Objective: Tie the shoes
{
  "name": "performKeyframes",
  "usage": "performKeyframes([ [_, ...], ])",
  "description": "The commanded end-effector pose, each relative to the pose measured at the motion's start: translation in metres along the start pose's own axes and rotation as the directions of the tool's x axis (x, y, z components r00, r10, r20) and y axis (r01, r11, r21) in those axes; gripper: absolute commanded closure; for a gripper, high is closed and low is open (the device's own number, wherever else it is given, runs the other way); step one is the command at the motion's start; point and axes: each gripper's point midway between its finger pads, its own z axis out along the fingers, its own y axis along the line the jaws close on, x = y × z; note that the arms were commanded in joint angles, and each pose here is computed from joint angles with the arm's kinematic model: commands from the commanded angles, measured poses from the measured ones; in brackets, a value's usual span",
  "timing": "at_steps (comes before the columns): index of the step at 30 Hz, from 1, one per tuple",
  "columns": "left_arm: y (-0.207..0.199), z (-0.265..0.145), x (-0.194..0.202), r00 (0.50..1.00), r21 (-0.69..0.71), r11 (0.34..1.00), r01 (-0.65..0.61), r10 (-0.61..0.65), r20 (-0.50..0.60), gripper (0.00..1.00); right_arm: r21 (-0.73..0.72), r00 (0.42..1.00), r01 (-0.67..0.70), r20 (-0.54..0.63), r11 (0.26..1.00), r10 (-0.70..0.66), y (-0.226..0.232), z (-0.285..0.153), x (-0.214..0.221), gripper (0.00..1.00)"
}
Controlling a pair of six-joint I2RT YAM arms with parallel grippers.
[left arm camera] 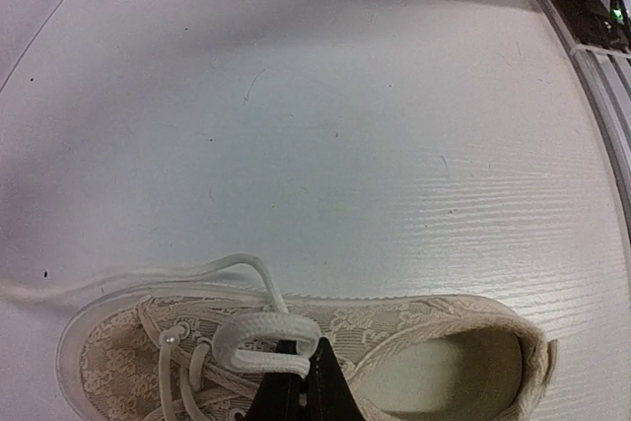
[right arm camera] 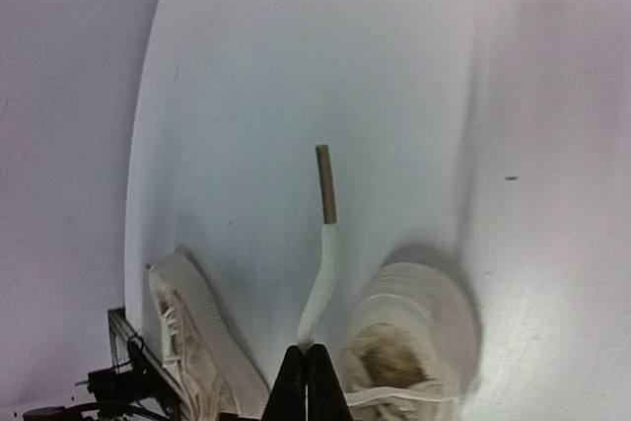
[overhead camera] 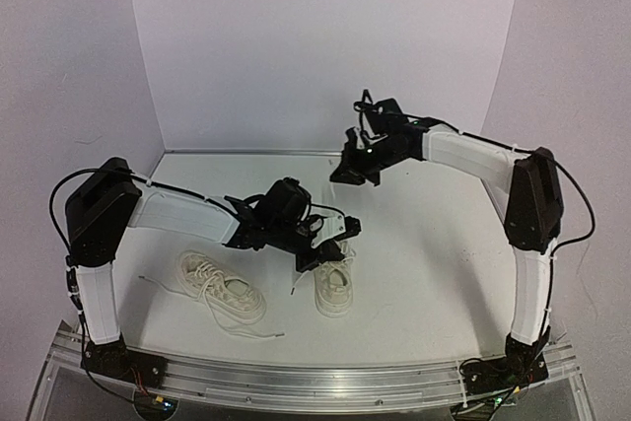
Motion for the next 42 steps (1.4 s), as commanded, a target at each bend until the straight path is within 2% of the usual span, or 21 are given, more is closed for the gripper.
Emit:
performKeyframes([
  [1, -0.012, -0.013, -0.021, 0.992, -0.008, 0.993, -0.12, 0.12, 0.025, 1.0, -0.192, 0.982, 0.099, -0.138, 0.976, -0.127, 0.073, 0.022, 0.044, 1.0],
  [5, -0.019, -0.011, -0.019, 0.989, 0.0, 0.989, -0.147, 0.147, 0.009, 1.0, -0.292, 0.959, 0.127, -0.208, 0.948, -0.193, 0.105, 0.022, 0.07, 0.99],
  [6, -0.02, -0.011, -0.018, 0.989, 0.001, 0.989, -0.149, 0.149, 0.009, 1.0, -0.303, 0.954, 0.126, -0.223, 0.945, -0.199, 0.105, 0.021, 0.074, 0.95],
  [11, -0.022, -0.012, -0.019, 0.99, 0.001, 0.99, -0.142, 0.142, 0.011, 1.0, -0.276, 0.962, 0.138, -0.191, 0.951, -0.194, 0.095, -0.003, 0.068, 0.59],
  [13, -0.021, -0.013, -0.019, 0.99, -0.002, 0.991, -0.137, 0.137, 0.011, 1.0, -0.26, 0.972, 0.117, -0.168, 0.959, -0.164, 0.085, -0.019, 0.059, 0.53],
  [18, -0.02, -0.015, -0.019, 0.992, -0.012, 0.992, -0.129, 0.129, 0.01, 1.0, -0.208, 0.987, 0.05, -0.137, 0.977, -0.079, 0.051, -0.056, 0.053, 0.5],
  [24, -0.015, -0.013, -0.021, 0.992, -0.034, 0.992, -0.122, 0.122, 0.01, 1.0, -0.179, 0.963, -0.035, -0.269, 0.983, -0.014, 0.005, -0.059, 0.108, 0.5],
  [31, -0.011, -0.008, -0.024, 0.994, -0.047, 0.994, -0.101, 0.103, 0.022, 1.0, -0.195, 0.935, -0.071, -0.355, 0.978, -0.003, -0.004, -0.051, 0.14, 0.41],
  [39, -0.008, -0.007, -0.028, 0.996, -0.057, 0.995, -0.081, 0.083, 0.04, 1.0, -0.185, 0.909, -0.083, -0.416, 0.979, -0.001, -0.01, -0.036, 0.164, 0.58],
  [42, -0.007, -0.008, -0.029, 0.996, -0.064, 0.995, -0.08, 0.082, 0.042, 1.0, -0.171, 0.903, -0.088, -0.43, 0.981, 0.006, -0.015, -0.031, 0.169, 0.61],
])
